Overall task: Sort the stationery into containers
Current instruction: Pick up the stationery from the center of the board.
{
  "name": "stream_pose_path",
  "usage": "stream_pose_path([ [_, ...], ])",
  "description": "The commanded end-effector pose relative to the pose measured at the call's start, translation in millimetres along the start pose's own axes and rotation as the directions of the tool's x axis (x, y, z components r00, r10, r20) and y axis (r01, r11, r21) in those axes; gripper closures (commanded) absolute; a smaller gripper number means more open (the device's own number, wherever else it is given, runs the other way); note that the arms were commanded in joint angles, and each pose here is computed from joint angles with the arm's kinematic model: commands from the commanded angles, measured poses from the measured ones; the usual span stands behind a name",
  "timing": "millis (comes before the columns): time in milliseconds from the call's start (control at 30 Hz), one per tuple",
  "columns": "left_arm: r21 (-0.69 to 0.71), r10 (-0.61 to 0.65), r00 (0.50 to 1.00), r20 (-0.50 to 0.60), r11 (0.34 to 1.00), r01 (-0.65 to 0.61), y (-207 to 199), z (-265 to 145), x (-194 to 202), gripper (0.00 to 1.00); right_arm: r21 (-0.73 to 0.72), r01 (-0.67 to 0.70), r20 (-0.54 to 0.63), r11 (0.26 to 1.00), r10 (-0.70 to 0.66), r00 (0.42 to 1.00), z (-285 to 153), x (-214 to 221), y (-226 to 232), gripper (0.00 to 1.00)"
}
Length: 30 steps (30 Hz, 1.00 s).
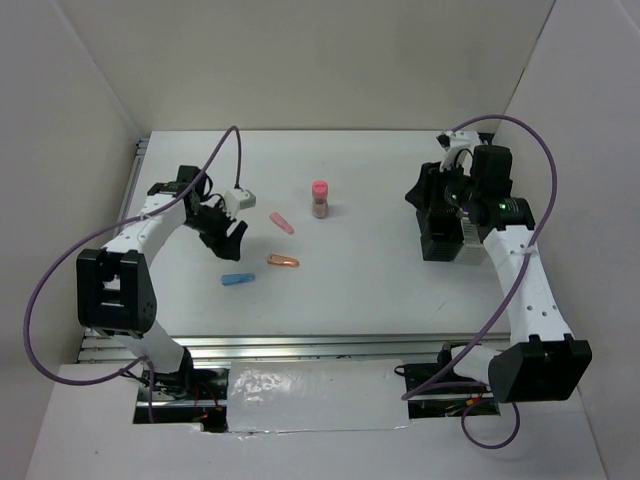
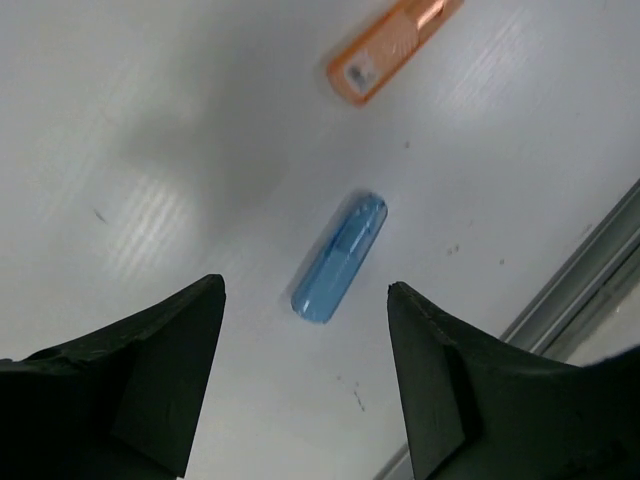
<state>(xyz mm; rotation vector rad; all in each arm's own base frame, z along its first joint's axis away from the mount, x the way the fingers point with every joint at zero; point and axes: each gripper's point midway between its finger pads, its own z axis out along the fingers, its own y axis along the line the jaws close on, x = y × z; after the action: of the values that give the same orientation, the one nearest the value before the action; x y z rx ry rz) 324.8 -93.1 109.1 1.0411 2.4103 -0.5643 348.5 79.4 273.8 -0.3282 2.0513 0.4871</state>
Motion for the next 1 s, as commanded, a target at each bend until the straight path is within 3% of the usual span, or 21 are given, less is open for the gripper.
stream_pose_path([
  [0, 0.102, 0.096, 0.987, -0.126, 0.991, -0.083, -15, -2, 45, 0.22, -0.060, 0.057, -0.014, 0.997, -0.057, 0.998, -10, 8, 21, 0.48],
  [167, 0.133, 0.103, 0.981, -0.163, 0.988, -0.082, -23, 8, 68, 0.19, -0.059, 0.088, -0.020, 0.994, -0.089, 0.996, -19, 1, 22, 0.47],
  [367, 0.060, 0.130, 0.968, -0.215, 0.991, -0.119, -12, 27, 94, 0.19, -0.057, 0.113, -0.006, 0.992, -0.114, 0.993, -26, -6, 25, 0.46],
  [800, -0.018, 0.214, 0.963, -0.161, 0.975, -0.220, 6, 50, 91, 0.25, -0.069, 0.132, -0.006, 0.989, -0.133, 0.991, -32, -2, 31, 0.47],
  [900, -0.016, 0.236, 0.962, -0.137, 0.971, -0.240, 3, 51, 87, 0.31, -0.075, 0.137, -0.009, 0.988, -0.138, 0.990, -34, 0, 33, 0.46],
  [967, 0.007, 0.246, 0.960, -0.133, 0.969, -0.247, -2, 51, 88, 0.40, -0.078, 0.137, -0.009, 0.987, -0.139, 0.990, -34, 0, 34, 0.47],
])
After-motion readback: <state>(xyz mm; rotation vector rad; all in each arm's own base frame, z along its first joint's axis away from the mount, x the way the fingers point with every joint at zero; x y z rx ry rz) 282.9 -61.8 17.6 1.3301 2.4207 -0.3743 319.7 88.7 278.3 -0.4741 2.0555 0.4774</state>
